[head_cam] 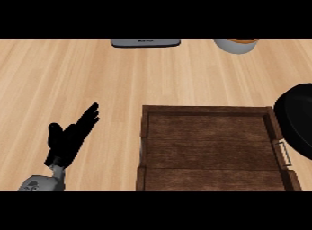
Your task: Pick the sweet potato from the tray and place it in the pot
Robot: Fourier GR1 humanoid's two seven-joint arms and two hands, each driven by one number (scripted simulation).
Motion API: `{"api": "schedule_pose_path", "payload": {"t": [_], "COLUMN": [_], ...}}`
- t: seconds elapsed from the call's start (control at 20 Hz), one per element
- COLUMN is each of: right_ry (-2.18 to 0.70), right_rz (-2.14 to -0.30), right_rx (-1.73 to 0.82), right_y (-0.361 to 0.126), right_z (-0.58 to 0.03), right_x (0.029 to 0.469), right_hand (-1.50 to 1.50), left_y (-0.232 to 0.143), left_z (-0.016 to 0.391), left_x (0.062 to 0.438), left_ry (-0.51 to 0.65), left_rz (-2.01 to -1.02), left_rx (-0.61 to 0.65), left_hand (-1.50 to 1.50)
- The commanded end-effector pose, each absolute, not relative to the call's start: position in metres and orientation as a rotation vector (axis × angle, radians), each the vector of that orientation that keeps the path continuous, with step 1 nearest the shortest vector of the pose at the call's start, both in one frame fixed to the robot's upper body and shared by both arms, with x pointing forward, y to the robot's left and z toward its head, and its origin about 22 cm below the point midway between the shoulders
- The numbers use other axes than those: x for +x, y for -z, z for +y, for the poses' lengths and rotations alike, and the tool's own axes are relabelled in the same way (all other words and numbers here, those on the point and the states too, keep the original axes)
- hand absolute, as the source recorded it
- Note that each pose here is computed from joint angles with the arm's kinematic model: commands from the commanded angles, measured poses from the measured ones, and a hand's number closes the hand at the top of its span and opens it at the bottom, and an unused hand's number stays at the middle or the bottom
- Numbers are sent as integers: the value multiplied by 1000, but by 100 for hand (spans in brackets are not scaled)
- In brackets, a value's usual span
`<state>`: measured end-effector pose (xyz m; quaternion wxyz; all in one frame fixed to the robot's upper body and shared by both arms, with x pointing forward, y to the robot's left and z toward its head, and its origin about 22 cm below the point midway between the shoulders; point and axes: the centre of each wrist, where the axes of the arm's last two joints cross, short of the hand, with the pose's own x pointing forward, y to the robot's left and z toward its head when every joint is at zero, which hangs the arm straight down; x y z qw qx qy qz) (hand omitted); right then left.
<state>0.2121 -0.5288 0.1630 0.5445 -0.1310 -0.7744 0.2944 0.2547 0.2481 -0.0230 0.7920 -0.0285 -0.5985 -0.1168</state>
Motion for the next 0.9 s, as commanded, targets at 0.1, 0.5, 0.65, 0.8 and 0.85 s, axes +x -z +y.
{"api": "schedule_pose_path", "payload": {"t": [0.1, 0.5, 0.65, 0.8, 0.85], "right_ry": [-803, -998, -1071, -1162, -1182], "right_rz": [-1910, -1841, -1800, -1756, -1774], "right_rx": [-271, -330, -367, -394, -402], "right_y": [-214, -229, -235, -214, -206], "right_z": [-576, -575, -568, -552, -555], "right_x": [193, 205, 218, 235, 235], "right_hand": [150, 150, 150, 150, 150], "left_y": [14, 8, 21, 22, 9], "left_z": [239, 237, 223, 215, 222], "left_x": [258, 265, 261, 254, 273], "left_ry": [298, 316, 318, 311, 351], "left_rz": [-1295, -1304, -1280, -1295, -1284], "left_rx": [-83, -113, -97, -93, -105], "left_hand": [0, 0, 0, 0, 0]}}
